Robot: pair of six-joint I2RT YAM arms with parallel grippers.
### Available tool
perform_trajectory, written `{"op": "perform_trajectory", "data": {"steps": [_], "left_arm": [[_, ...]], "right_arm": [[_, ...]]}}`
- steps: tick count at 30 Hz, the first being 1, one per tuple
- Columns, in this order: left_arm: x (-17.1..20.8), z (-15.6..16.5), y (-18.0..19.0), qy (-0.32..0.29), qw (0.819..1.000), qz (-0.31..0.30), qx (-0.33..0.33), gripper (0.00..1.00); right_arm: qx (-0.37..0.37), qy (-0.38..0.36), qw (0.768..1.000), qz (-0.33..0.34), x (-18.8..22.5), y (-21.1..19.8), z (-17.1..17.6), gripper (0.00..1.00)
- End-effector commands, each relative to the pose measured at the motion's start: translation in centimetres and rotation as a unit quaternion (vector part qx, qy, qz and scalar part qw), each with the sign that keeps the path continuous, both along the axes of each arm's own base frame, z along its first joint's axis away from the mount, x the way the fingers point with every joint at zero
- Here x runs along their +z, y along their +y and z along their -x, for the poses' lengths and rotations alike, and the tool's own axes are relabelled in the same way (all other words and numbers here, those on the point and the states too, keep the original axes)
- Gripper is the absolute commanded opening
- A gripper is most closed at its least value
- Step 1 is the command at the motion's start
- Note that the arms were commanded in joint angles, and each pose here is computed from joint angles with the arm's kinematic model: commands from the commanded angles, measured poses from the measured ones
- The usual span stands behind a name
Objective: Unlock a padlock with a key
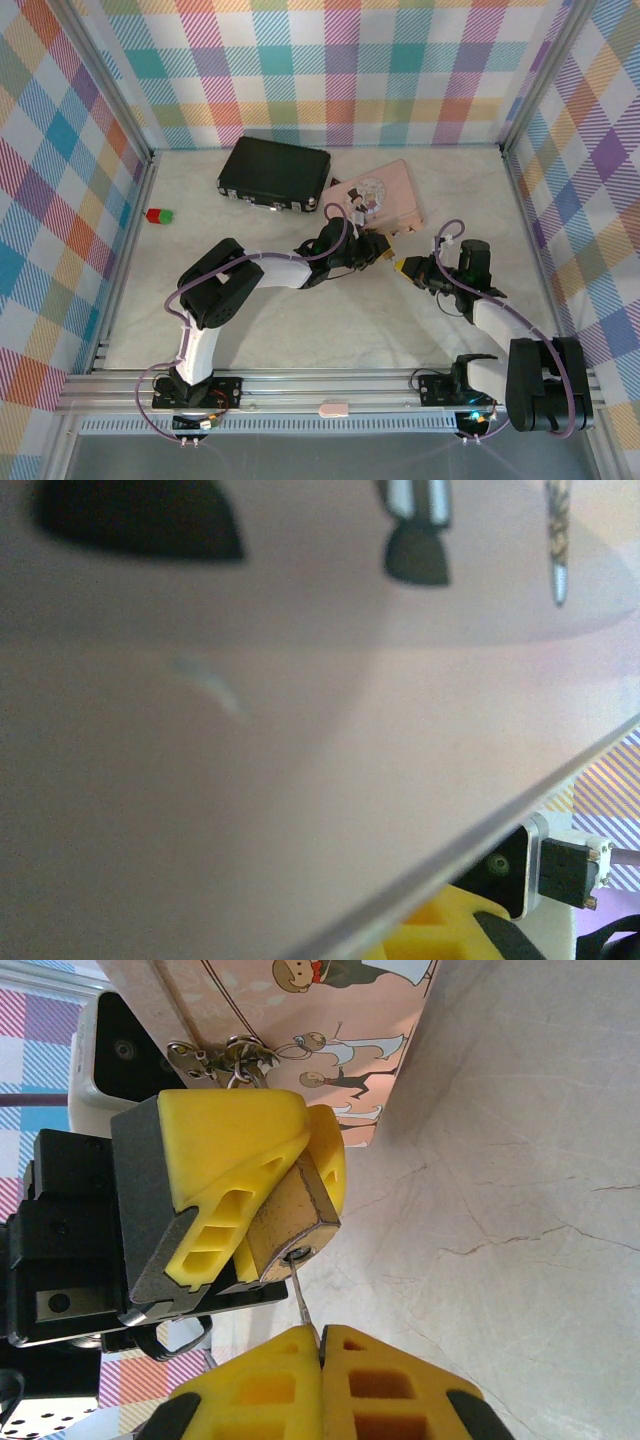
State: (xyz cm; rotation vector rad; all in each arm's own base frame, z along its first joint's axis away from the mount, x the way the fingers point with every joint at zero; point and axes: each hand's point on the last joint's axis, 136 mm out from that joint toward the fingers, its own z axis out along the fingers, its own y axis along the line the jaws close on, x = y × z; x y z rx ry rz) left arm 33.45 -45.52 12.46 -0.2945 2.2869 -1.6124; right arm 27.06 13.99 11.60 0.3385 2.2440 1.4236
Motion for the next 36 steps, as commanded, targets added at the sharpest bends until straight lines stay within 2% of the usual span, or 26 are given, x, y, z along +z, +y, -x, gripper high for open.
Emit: {"op": "perform_trajectory", "data": {"steps": [1,8,14,36], "left_arm": [[3.2,0.6,-0.9,-0.025,0.998,0.055,-0.023,0.0],[3.6,1.6,-1.4,-0.028,0.997,0.067,-0.04,0.0],[3.6,2.0,-1.3,-0.027,0.996,0.076,-0.045,0.0],[5.0,1.7,-1.5,-0.033,0.994,0.095,-0.036,0.0]], "right_arm": [[0.011,-0.021,1.0,-0.014,1.2,0.2,-0.6,0.0],[0.019,-0.032,0.999,-0.01,2.3,0.3,-1.6,0.0],[0.018,-0.012,1.0,-0.021,2.1,0.2,-2.3,0.0],[-0.052,0.017,0.997,-0.047,0.7,-0.6,-4.5,0.0]]}}
